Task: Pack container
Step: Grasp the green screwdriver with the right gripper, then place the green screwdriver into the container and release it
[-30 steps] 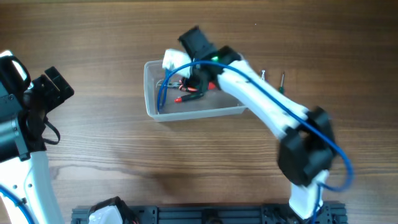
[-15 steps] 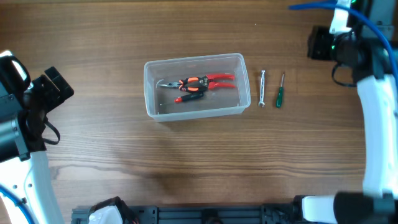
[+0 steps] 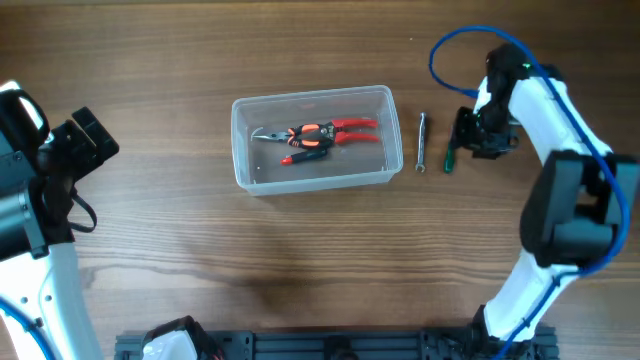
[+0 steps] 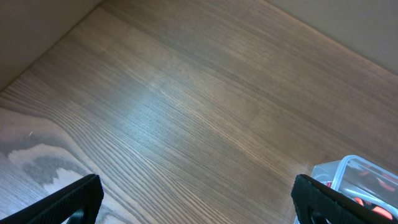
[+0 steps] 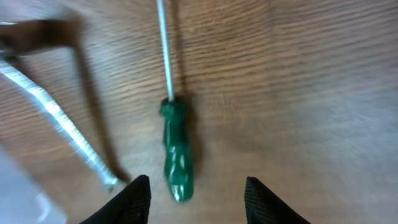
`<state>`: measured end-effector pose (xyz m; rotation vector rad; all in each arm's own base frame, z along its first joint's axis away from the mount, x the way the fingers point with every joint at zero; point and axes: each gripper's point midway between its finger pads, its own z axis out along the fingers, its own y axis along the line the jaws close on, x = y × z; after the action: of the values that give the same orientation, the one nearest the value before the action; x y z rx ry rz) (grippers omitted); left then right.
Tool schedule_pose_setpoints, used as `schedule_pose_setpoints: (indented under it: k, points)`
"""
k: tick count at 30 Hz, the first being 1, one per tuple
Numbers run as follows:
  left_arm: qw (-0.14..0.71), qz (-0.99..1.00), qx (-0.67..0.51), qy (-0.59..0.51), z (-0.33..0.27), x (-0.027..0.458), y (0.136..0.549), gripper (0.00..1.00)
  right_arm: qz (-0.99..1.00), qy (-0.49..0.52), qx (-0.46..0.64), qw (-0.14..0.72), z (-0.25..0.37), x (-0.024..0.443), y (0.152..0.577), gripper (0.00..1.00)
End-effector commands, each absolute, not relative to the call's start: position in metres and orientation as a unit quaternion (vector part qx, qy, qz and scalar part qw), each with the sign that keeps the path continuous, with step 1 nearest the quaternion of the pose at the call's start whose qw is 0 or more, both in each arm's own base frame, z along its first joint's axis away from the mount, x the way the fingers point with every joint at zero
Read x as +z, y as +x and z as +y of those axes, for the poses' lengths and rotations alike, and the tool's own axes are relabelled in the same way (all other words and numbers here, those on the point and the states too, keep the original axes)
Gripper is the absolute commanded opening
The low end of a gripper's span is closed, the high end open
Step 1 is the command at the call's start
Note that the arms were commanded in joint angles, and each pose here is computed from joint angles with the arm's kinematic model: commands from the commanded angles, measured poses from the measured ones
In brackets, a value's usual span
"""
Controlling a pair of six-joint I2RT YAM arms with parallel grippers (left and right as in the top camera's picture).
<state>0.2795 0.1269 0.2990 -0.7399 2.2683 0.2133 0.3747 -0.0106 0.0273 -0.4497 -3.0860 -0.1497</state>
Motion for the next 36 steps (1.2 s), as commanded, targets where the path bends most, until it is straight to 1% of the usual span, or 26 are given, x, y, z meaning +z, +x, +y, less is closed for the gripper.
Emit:
schedule_pose_setpoints:
  k: [1,3,4,6,7,16,17,18,19,22,24,26,29,31,33,34,36]
  points:
    - [0.37,0.877,0.084,-0.296,0.129,0.302,0.278,1.0,-0.991,-0.118,-0.057,0.029,0.0,0.006,0.374,0.48]
    - [0.37,0.877,0.084,-0.296,0.129,0.302,0.278,1.0,-0.992,-0.113,-0.055,0.028,0.003,0.001,0.376,0.47]
    - [0.37,0.877,0.084,-0.296,0.129,0.302,0.278,1.0,-0.992,-0.112,-0.054,0.027,0.005,0.0,0.378,0.43]
    - [0.37,0.877,0.084,-0.296,0.129,0.302,0.278,1.0,-0.992,-0.113,-0.055,0.023,0.005,-0.002,0.38,0.33]
    - [0.37,0.877,0.084,-0.296,0.129,0.302,0.278,1.0,-0.992,-0.113,-0.055,0.023,0.005,-0.003,0.381,0.32]
    - [0.37,0.877,0.084,-0.296,0.129,0.302,0.278,1.0,-0.992,-0.116,-0.04,0.042,0.0,-0.017,0.375,0.29]
    - [0.37,0.877,0.084,-0.296,0.129,0.302,0.278,1.0,-0.991,-0.117,-0.04,0.042,0.0,-0.017,0.375,0.23]
    - [0.37,0.877,0.084,-0.296,0.129,0.302,0.278,1.0,-0.991,-0.117,-0.04,0.042,0.0,-0.017,0.375,0.11]
    - [0.37,0.877,0.084,-0.296,0.129,0.302,0.278,1.0,-0.991,-0.117,-0.042,0.043,0.001,-0.017,0.375,0.04]
    - [0.37,0.877,0.084,-0.296,0.129,0.302,0.278,1.0,-0.991,-0.113,-0.053,0.046,0.005,-0.012,0.373,0.04]
    - [0.37,0.877,0.084,-0.296,0.129,0.302,0.278,1.0,-0.992,-0.112,-0.055,0.027,0.005,0.007,0.381,0.04]
    - [0.37,0.877,0.084,-0.296,0.129,0.302,0.278,1.0,-0.992,-0.108,-0.058,-0.018,0.004,0.042,0.395,0.04]
    - [0.37,0.877,0.084,-0.296,0.129,0.302,0.278,1.0,-0.984,-0.081,-0.089,-0.133,0.016,0.137,0.417,0.04]
    - [0.37,0.877,0.084,-0.296,0.129,0.302,0.278,1.0,-0.962,-0.015,-0.145,-0.231,0.049,0.22,0.419,0.04]
    - [0.37,0.877,0.084,-0.296,0.129,0.302,0.278,1.0,-0.932,0.077,-0.18,-0.305,0.087,0.28,0.405,0.04]
    - [0.37,0.877,0.084,-0.296,0.129,0.302,0.278,1.0,-0.909,0.139,-0.194,-0.341,0.111,0.308,0.391,0.04]
    - [0.37,0.877,0.084,-0.296,0.129,0.302,0.278,1.0,-0.857,0.277,-0.204,-0.384,0.157,0.341,0.359,0.04]
